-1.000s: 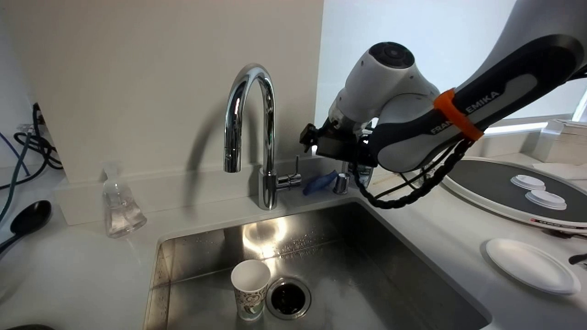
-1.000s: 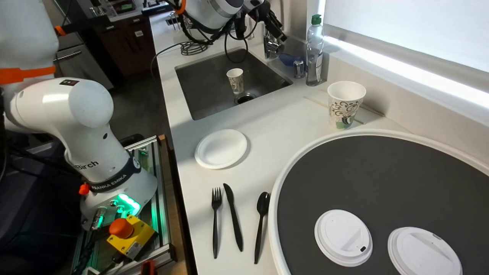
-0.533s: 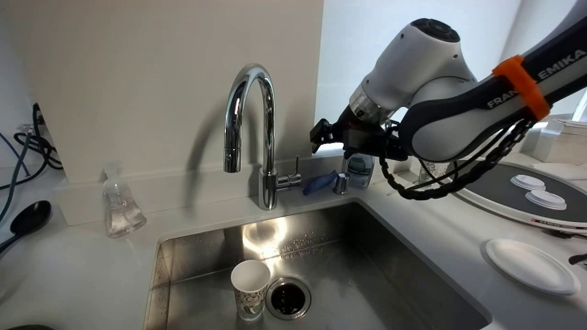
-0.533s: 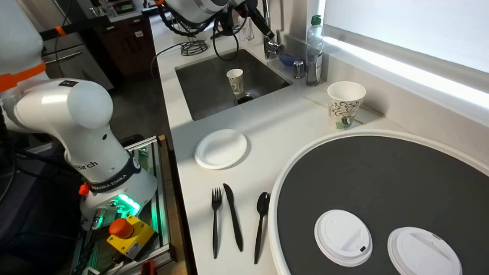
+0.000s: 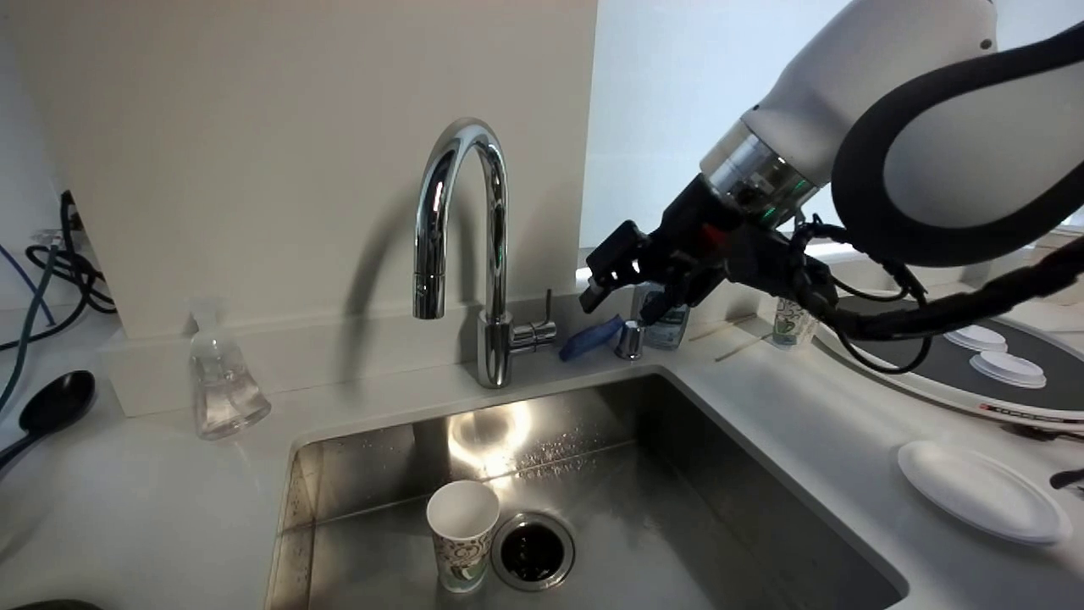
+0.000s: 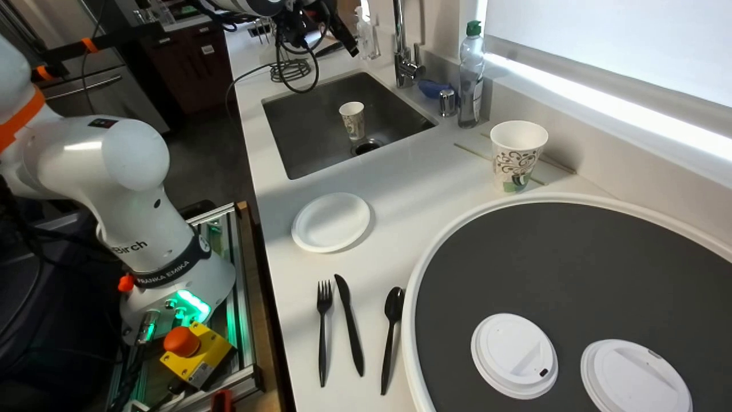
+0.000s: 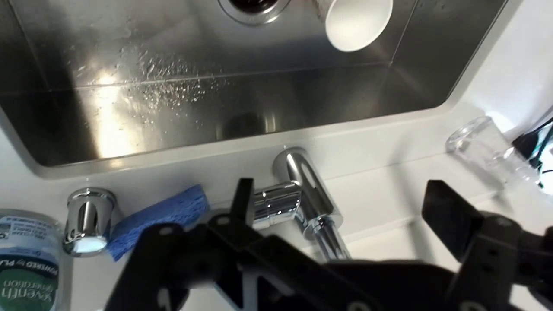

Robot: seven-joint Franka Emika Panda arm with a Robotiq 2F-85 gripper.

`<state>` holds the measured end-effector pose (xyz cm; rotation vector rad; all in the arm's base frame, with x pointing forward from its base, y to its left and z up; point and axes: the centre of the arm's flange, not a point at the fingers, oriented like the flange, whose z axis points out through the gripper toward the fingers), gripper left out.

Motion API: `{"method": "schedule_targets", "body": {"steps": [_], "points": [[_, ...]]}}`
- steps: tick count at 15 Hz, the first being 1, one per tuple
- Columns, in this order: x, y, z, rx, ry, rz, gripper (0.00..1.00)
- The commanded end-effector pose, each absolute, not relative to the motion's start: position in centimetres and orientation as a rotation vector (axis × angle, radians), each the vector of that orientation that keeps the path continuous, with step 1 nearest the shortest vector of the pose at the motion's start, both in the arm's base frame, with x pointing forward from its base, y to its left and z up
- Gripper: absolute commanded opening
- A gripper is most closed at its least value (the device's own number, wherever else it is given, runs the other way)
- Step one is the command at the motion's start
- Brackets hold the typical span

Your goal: Move the cup to the left then open the faucet.

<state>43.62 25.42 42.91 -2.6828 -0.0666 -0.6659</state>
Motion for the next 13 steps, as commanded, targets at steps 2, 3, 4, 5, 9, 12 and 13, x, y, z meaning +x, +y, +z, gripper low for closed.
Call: {"method": "schedule_targets", "body": {"steps": [2,3,4,5,9,12,13], "points": [[43.28,24.28,42.5,-2.702,-0.196,-0.491,1.0],[43.29,24.18,42.29,-2.713,-0.213,-0.474,1.0],[43.15,24.14,42.16,-2.712,-0.231,-0.452,1.0],[43.09,24.09,42.12,-2.716,-0.247,-0.437,1.0],[42.62,24.24,42.23,-2.714,-0.244,-0.464,1.0],[42.65,24.24,42.07,-2.718,-0.248,-0.464,1.0],[42.65,24.24,42.07,-2.718,-0.249,-0.464,1.0]]}}
